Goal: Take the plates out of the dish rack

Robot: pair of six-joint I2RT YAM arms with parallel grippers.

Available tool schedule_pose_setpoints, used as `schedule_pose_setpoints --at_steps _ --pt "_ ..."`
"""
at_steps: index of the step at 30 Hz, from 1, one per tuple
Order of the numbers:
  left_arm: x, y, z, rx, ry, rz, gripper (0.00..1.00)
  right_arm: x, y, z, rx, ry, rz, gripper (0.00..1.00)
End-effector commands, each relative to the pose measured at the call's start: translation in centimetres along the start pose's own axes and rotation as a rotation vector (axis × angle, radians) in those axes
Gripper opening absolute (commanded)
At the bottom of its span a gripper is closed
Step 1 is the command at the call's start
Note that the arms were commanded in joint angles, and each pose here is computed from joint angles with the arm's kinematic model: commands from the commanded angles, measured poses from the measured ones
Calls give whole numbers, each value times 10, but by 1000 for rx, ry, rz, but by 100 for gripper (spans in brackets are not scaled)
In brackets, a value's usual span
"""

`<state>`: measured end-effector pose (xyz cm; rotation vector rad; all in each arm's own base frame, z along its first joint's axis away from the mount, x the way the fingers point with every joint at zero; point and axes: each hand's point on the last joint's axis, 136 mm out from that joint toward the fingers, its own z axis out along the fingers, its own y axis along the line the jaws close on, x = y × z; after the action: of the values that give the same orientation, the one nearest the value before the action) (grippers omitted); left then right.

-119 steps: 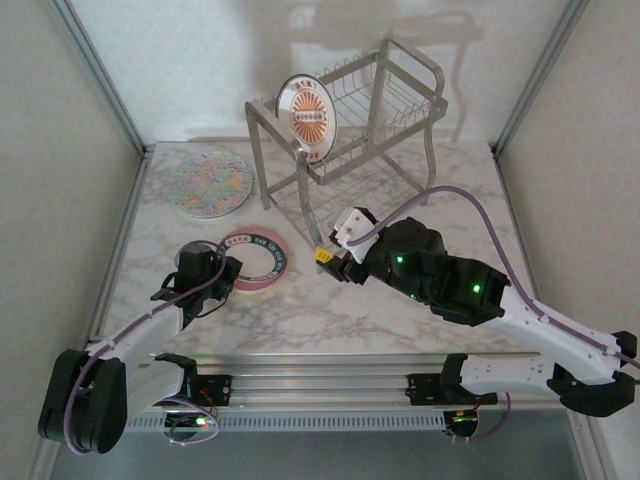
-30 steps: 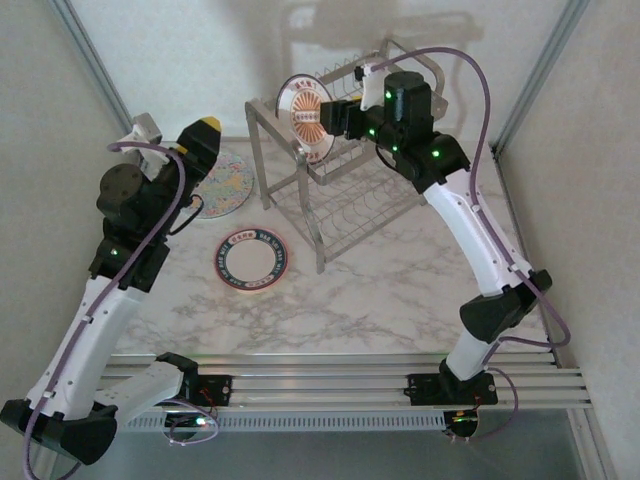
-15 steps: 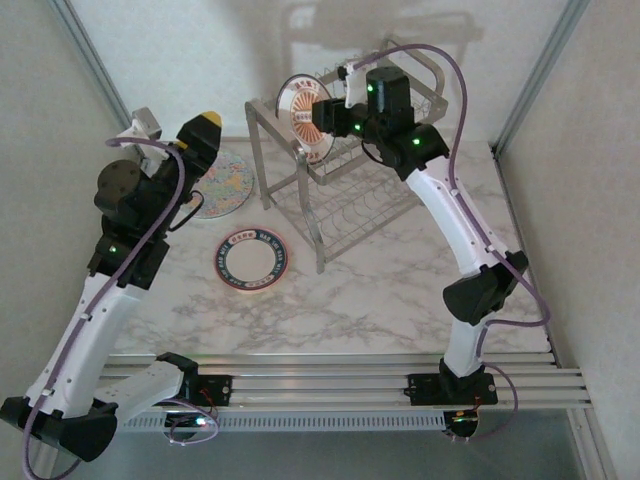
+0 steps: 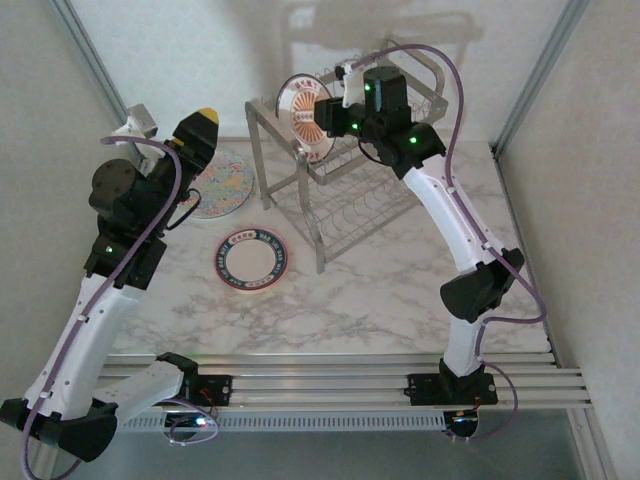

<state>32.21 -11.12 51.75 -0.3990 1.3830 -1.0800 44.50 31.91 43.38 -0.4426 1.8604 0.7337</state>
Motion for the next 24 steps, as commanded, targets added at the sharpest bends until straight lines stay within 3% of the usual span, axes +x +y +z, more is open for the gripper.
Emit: schedule_pose_setpoints --at_steps 1,8,24 --pt "-9 -14 -5 24 -25 24 62 -15 6 -3 -30 -39 0 15" --pt "-6 -9 -7 18 -25 16 62 -26 10 -13 -11 -78 -33 0" --pt "1 -11 -1 49 7 -24 62 -82 14 -78 184 -274 -219 0"
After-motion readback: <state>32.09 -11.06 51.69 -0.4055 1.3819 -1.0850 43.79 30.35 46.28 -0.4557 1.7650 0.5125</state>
